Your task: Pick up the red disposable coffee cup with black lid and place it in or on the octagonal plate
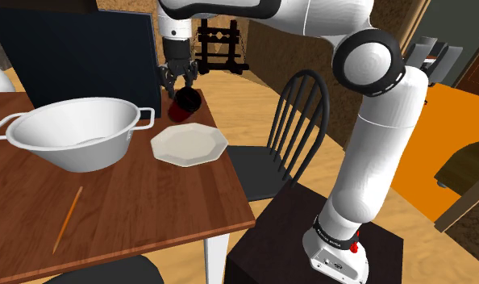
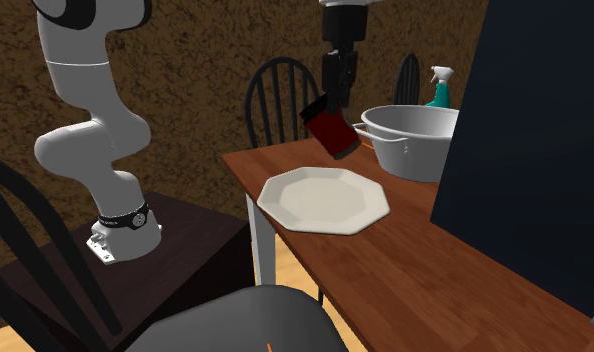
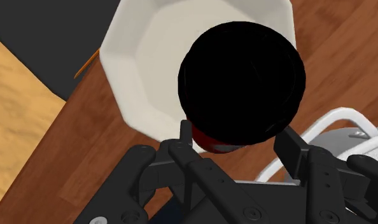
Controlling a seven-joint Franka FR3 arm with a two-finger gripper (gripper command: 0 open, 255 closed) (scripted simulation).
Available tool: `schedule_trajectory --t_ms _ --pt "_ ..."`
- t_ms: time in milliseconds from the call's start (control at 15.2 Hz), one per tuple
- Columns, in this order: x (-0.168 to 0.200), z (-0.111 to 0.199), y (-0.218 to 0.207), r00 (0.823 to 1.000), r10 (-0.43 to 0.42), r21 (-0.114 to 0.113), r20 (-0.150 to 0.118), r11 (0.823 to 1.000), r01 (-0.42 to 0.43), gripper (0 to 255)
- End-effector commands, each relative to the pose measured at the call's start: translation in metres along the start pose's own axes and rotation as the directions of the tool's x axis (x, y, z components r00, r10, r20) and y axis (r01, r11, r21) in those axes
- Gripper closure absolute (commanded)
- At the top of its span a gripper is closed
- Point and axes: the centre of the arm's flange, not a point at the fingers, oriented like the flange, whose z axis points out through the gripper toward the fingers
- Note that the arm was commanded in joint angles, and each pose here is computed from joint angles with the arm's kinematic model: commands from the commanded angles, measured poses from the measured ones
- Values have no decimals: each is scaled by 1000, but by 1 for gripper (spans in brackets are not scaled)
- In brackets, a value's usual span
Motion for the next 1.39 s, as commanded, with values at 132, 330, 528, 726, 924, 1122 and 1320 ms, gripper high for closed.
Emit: schedule_trajectory --t_ms 132,330,528,726,924,1122,1320 --pt "11 12 14 1000 0 0 0 1000 0 255" --pt "11 28 14 1000 0 0 0 1000 0 255" --pt "11 44 14 1000 0 0 0 1000 0 255" --pt "11 60 14 1000 0 0 0 1000 0 255" --pt "11 75 14 1000 0 0 0 1000 0 255" --pt "11 91 15 1000 0 0 0 1000 0 255" --pt "11 99 15 1000 0 0 0 1000 0 255"
